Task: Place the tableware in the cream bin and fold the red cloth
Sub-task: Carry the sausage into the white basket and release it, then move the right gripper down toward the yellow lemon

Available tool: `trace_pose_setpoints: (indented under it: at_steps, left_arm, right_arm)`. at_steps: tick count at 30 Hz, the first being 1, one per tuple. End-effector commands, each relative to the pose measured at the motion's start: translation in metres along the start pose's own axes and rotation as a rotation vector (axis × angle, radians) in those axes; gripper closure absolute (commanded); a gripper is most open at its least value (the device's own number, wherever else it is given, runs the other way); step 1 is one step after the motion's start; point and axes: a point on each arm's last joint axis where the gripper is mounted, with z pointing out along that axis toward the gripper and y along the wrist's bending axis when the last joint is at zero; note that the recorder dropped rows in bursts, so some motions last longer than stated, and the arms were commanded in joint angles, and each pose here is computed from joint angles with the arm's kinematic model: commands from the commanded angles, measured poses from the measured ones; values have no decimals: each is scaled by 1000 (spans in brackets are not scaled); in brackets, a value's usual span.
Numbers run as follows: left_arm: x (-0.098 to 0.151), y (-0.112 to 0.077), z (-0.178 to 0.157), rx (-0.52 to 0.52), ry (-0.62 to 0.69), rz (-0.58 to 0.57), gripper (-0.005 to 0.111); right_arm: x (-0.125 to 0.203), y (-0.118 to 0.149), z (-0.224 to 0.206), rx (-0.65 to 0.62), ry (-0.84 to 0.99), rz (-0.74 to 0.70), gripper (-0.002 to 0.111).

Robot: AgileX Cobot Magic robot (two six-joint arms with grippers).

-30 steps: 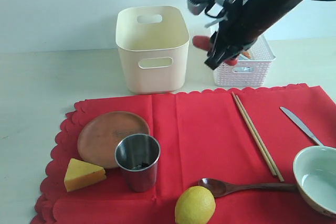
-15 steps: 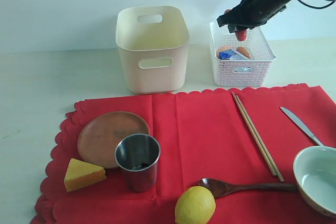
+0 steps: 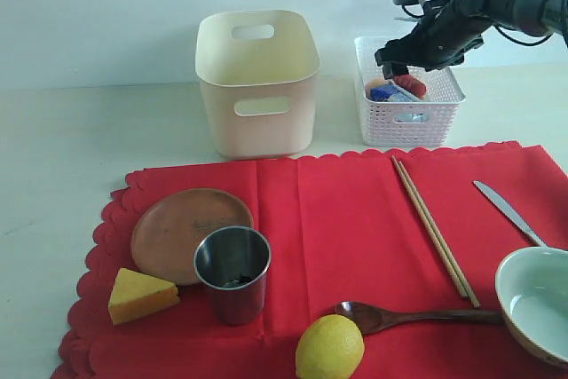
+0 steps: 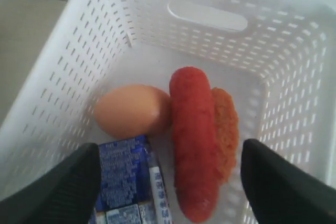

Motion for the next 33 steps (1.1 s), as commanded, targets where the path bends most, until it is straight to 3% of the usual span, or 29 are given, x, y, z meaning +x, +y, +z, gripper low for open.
trace_pose_setpoints:
  at_steps: [1, 14, 24, 29, 33]
  left_arm:
    - [-3, -1, -1, 8, -24, -3, 107]
    - [-3, -1, -1, 8, -24, -3, 107]
    - [-3, -1, -1, 8, -24, -3, 107]
    - [-3, -1, -1, 8, -24, -3, 107]
    - [-3, -1, -1, 8, -24, -3, 107]
  right_arm:
    - [-13, 2, -31, -5, 10, -14, 35]
    - [-18, 24, -120, -173, 230, -13, 39]
    - [28, 36, -151, -206, 239, -12, 39]
    - [60, 59, -166, -243, 258, -155, 39]
    - [81, 96, -183, -295, 246, -310, 39]
